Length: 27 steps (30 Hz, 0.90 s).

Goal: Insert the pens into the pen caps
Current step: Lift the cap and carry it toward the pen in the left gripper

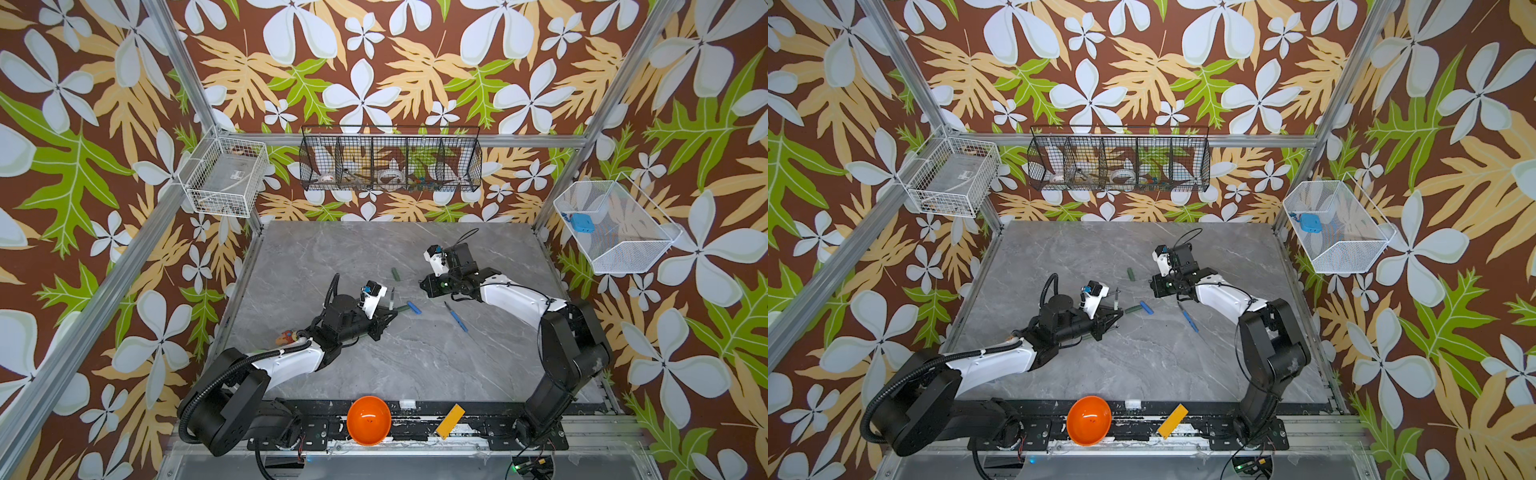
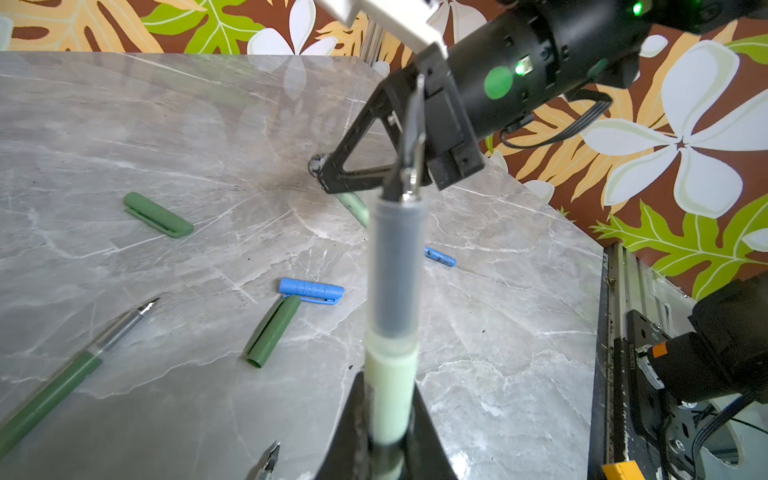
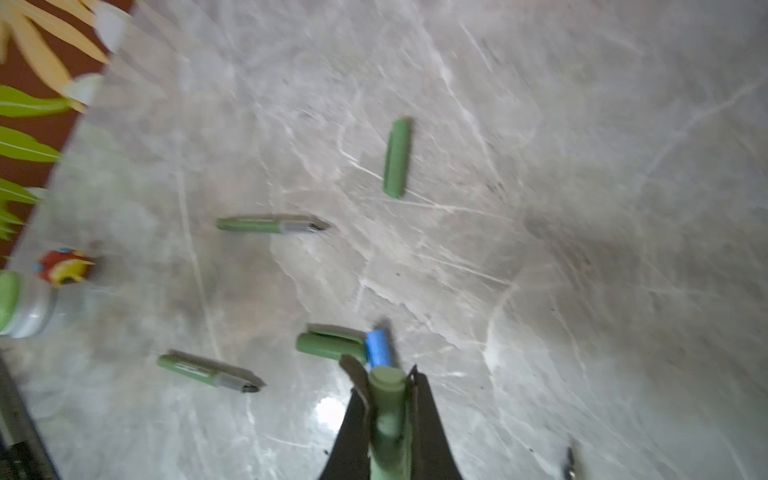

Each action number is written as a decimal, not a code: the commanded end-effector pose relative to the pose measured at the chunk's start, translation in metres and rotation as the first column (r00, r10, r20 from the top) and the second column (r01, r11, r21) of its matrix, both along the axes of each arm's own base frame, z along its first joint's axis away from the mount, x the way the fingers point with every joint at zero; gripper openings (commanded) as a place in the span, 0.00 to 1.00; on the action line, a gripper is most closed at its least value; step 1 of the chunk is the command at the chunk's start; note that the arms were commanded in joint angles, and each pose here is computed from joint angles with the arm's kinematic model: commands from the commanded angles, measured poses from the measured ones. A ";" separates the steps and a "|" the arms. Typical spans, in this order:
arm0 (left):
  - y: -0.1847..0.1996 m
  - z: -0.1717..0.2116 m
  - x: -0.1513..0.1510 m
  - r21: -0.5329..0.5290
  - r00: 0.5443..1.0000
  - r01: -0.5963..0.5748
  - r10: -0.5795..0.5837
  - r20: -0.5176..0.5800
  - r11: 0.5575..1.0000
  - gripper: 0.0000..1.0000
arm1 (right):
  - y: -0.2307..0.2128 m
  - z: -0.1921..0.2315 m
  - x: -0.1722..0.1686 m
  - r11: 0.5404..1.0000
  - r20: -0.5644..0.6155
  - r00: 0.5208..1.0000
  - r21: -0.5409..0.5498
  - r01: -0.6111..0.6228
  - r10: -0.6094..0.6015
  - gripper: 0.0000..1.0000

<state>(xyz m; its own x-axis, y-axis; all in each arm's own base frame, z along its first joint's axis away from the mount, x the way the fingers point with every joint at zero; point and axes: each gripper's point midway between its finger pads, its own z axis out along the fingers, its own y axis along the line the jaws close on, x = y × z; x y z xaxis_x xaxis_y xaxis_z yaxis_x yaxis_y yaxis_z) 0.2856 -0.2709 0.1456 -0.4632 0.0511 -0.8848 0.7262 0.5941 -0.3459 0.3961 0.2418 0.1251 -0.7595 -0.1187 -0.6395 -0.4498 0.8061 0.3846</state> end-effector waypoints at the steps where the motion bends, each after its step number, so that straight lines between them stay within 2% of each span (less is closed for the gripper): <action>1: -0.007 0.011 0.000 -0.045 1.000 0.023 -0.022 0.020 0.999 0.00 | 0.027 0.049 0.003 0.964 0.122 0.992 0.258 -0.057 0.026 0.11; 7: -0.016 0.013 -0.005 -0.081 0.997 0.075 -0.076 -0.007 0.994 0.00 | 0.035 0.084 -0.010 0.878 0.171 0.985 0.471 -0.083 0.002 0.11; 13: -0.021 0.011 -0.008 -0.101 0.994 0.105 -0.107 -0.018 0.989 0.00 | 0.034 0.102 -0.019 0.848 0.208 0.978 0.523 -0.089 -0.026 0.11; 17: -0.026 0.008 -0.009 -0.108 0.990 0.129 -0.134 -0.035 0.986 0.00 | 0.034 0.118 -0.024 0.808 0.224 0.974 0.580 -0.102 -0.038 0.11; 27: -0.030 0.006 -0.011 -0.115 0.986 0.156 -0.162 -0.048 0.981 0.00 | 0.053 0.132 -0.036 0.796 0.269 0.963 0.582 -0.166 0.004 0.12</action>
<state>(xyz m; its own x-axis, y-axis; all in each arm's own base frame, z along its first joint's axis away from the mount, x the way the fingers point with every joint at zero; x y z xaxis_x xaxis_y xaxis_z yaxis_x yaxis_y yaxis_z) 0.2746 -0.2965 0.1416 -0.5271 0.0479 -0.8485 0.7664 0.4582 -0.4502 0.3610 0.2913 0.2427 -0.6059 0.2735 -0.7471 -0.6163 0.4324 0.6581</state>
